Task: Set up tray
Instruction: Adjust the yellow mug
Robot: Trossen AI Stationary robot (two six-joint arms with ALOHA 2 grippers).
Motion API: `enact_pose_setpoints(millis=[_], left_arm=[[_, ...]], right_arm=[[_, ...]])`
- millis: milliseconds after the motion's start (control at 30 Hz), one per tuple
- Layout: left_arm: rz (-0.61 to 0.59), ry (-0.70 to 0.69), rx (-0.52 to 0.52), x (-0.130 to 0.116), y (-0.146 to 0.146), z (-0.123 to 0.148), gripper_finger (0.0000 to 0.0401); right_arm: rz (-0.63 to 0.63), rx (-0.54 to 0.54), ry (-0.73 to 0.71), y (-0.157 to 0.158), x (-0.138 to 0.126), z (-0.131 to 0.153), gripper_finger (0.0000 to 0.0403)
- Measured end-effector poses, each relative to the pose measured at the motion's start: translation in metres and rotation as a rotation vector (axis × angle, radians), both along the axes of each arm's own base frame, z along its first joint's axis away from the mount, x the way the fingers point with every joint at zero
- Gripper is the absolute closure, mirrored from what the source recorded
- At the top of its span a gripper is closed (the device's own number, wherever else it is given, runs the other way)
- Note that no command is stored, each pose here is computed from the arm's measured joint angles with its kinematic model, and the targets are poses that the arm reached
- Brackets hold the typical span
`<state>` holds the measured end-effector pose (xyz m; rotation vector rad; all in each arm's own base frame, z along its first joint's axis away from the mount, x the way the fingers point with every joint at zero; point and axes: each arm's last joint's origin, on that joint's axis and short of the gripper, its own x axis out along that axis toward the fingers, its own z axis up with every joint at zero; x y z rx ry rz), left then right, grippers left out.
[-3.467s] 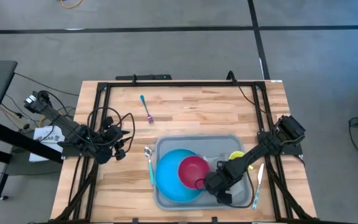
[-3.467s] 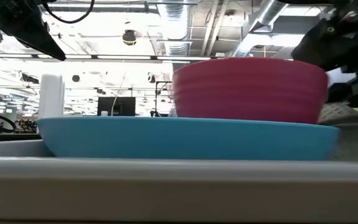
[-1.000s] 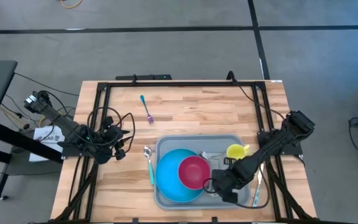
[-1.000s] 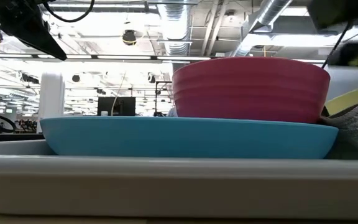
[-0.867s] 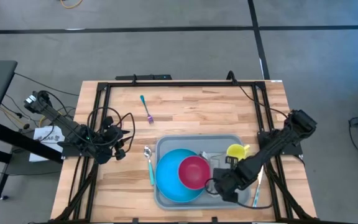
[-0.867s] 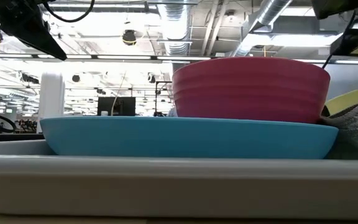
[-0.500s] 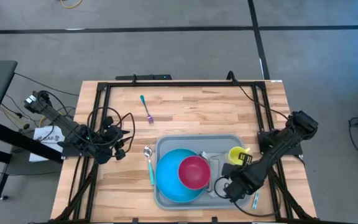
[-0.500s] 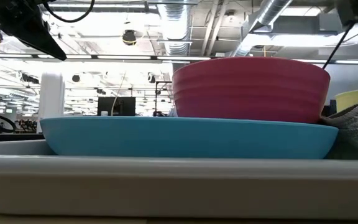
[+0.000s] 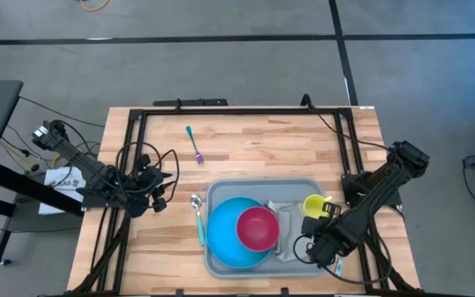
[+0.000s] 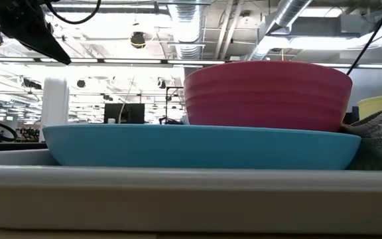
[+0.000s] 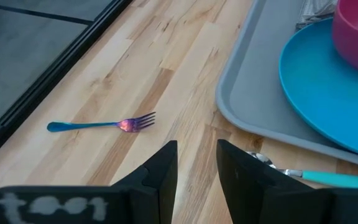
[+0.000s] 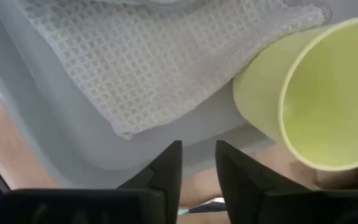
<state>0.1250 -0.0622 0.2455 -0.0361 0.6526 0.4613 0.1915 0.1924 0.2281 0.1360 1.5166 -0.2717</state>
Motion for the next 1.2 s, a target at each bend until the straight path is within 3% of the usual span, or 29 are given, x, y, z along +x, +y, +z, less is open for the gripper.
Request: enact_pose_setpoints(millis=[133,367,533,1000,1100,1200], left_arm=[[0.005,-0.005,0.006,0.000,0.000,0.000,0.0298],[0.003,-0.003,0.003,0.000,0.000,0.000,0.0298],[0.002,-0.002,0.002,0.000,0.000,0.000,0.0298],[-0.002,0.002,0.001,0.000,0.000,0.000,0.0298],[-0.003,0.002,0.002,0.000,0.000,0.000,0.0298],[-0.002,0.001,0.003,0.000,0.000,0.000,0.0298]], right_arm=[[0.065,-0.060,0.004,-0.009,0.004,0.000,0.0273],[0.036,-0.143,0.076,-0.027,0.007,0.002,0.0229],[0.054,-0.144,0.079,-0.031,0.010,0.002,0.0212],[0.068,-0.173,0.164,-0.038,0.007,-0.026,0.0218],[0.143,-0.173,0.184,-0.041,0.007,-0.028,0.0225],[0.251,-0.185,0.199,-0.043,0.007,-0.031,0.0257]])
